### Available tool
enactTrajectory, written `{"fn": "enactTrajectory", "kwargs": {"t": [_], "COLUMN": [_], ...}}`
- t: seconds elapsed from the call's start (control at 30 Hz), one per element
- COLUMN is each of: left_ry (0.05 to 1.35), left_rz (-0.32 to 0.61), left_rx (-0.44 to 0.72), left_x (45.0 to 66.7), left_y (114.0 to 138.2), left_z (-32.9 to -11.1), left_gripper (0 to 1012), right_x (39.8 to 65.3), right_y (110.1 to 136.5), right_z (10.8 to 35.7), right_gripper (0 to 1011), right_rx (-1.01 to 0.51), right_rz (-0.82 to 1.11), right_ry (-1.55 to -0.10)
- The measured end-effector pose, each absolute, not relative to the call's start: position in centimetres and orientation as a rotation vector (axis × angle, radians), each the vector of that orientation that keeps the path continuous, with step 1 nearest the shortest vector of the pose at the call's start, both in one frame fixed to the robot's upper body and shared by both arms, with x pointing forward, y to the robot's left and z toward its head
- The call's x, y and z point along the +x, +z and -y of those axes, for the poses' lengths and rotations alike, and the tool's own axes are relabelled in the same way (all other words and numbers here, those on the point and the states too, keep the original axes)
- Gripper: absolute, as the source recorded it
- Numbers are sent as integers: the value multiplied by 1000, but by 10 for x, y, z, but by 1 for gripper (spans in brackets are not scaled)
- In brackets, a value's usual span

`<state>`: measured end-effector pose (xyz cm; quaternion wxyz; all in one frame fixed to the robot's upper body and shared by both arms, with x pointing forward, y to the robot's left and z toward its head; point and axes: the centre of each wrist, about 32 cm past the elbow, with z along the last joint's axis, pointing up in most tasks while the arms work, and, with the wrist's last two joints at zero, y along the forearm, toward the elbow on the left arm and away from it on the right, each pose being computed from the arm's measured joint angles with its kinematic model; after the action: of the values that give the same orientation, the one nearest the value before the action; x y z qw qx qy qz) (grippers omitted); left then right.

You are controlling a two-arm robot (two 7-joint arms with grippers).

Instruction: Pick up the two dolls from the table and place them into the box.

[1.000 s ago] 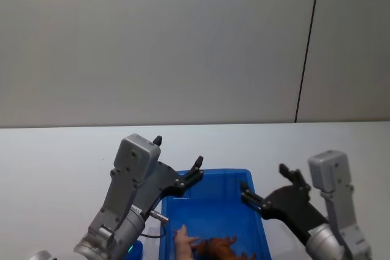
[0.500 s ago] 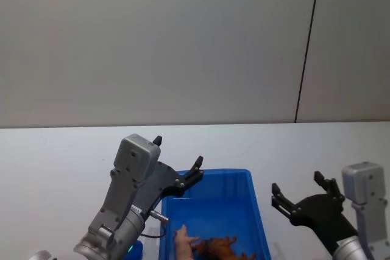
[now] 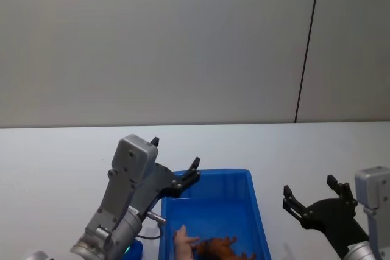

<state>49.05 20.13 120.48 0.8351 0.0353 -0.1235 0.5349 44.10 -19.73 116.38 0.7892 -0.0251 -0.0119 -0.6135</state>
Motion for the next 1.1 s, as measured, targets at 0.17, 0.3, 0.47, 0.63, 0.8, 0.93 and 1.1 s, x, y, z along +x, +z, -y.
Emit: {"fn": "enactTrajectory", "kwargs": {"t": [0.17,0.3,0.47,0.63,0.8,0.93,1.1], "left_ry": [1156,1178,1200,1218,1229,1228,1224], "left_rz": [245,226,205,173,138,111,76], "left_rx": [99,126,159,201,239,266,294], "left_x": [487,484,481,477,474,473,473], "left_y": [1206,1206,1207,1207,1207,1206,1204], "left_z": [-208,-215,-224,-235,-245,-252,-260], "left_gripper": [1001,1001,1001,1001,1001,1001,1001], "right_x": [440,439,438,438,437,437,437], "right_y": [1164,1163,1163,1163,1163,1163,1163], "right_z": [198,199,200,200,200,200,200], "right_gripper": [1001,1001,1001,1001,1001,1001,1000], "right_rx": [-54,-55,-55,-56,-56,-56,-56], "right_rz": [25,24,24,23,23,23,23], "right_ry": [-1329,-1333,-1336,-1338,-1340,-1341,-1341]}}
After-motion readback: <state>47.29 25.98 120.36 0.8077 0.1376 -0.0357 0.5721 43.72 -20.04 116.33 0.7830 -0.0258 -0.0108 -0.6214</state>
